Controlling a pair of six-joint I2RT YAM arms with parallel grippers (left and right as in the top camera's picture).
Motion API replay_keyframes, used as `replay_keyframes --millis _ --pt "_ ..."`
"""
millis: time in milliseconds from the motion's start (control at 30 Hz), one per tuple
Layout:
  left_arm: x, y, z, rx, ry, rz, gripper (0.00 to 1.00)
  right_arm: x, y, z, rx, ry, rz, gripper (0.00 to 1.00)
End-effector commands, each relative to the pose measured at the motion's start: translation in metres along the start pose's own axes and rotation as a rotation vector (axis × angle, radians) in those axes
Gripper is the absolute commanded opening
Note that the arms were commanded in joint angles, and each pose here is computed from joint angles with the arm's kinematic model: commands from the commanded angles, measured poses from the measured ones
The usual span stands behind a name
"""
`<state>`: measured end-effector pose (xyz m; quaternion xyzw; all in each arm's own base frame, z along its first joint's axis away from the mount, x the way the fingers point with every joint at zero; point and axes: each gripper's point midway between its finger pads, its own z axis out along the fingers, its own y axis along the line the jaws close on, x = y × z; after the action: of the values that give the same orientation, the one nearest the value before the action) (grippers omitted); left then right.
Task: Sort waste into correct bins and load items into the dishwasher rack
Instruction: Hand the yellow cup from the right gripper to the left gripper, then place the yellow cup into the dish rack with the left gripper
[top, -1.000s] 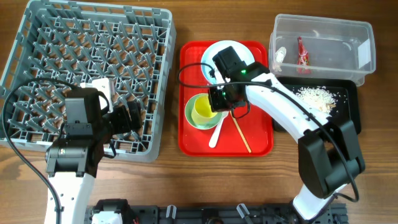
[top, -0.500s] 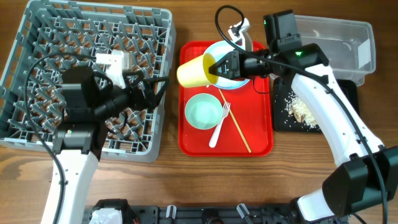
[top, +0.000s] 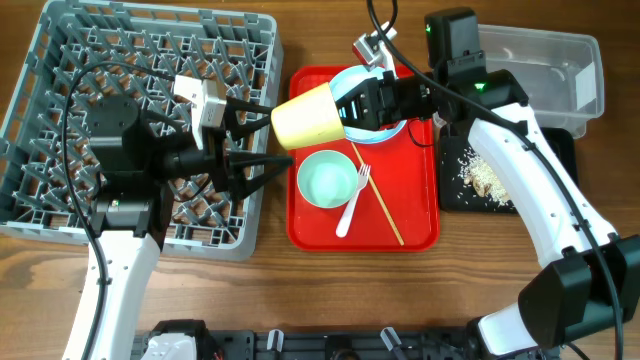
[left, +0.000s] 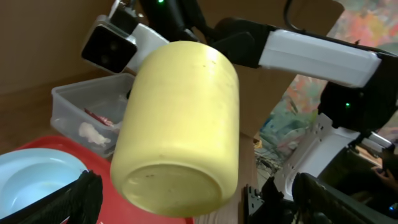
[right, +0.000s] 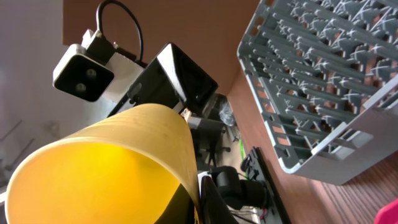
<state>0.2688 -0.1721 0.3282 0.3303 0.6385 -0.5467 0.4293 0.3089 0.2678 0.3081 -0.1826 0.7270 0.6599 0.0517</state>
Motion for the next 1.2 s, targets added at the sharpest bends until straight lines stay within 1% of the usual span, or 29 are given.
replay_keyframes --millis 0,100,133,200,267,467,533,700,767,833,900,933,1000,1067,1133,1167 --pt "-0.004 -0.019 0.009 0.088 0.017 0.064 0.96 0.007 0.014 0.011 -0.056 0.05 -0.017 0.04" --pt "-0.006 -0.024 0.014 0.108 0.018 0.097 0.93 0.011 0.016 0.016 -0.062 0.066 -0.016 0.04" --pt "-0.006 -0.024 0.014 0.108 0.018 0.097 0.9 0.011 0.016 0.016 -0.062 0.067 -0.017 0.04" --pt "-0.006 -0.024 0.014 0.109 0.018 0.097 0.88 0.011 0.016 0.016 -0.062 0.067 -0.017 0.04" --pt "-0.006 -0.024 0.014 0.108 0.018 0.097 0.83 0.011 0.016 0.016 -0.062 0.067 -0.017 0.04" --pt "-0.006 -0.024 0.014 0.108 0.018 0.097 0.77 0.011 0.016 0.016 -0.062 0.067 -0.018 0.04" --pt "-0.006 -0.024 0.014 0.107 0.018 0.097 0.72 0.011 0.016 0.016 -0.062 0.067 -0.018 0.04" --pt "-0.007 -0.021 0.014 0.092 0.013 0.097 0.65 0.011 0.016 0.016 -0.062 0.067 -0.018 0.04" --pt "-0.007 -0.021 0.014 0.09 0.012 0.098 0.63 0.011 0.016 0.016 -0.062 0.067 -0.018 0.06" --pt "-0.008 -0.018 0.014 0.075 0.007 0.096 0.58 0.011 0.016 0.016 -0.062 0.067 -0.018 0.18" --pt "-0.008 -0.014 0.014 0.048 0.001 0.086 0.52 0.011 0.016 0.016 -0.061 0.066 -0.018 0.26" --pt "-0.008 -0.007 0.014 0.013 -0.004 0.063 0.5 0.009 0.013 0.016 -0.046 0.058 -0.019 0.33" --pt "-0.006 0.006 0.011 -0.05 -0.012 0.017 0.5 0.004 0.004 0.014 0.004 0.027 -0.017 0.4" --pt "-0.005 0.024 0.002 -0.14 -0.026 -0.037 0.5 -0.012 -0.025 0.0 0.159 -0.068 0.02 0.44" --pt "-0.002 0.039 -0.008 -0.215 -0.037 -0.085 0.51 -0.021 -0.052 -0.018 0.303 -0.147 0.067 0.45" --pt "0.001 0.047 -0.015 -0.253 -0.038 -0.104 0.5 -0.026 -0.072 -0.033 0.409 -0.199 0.101 0.46"
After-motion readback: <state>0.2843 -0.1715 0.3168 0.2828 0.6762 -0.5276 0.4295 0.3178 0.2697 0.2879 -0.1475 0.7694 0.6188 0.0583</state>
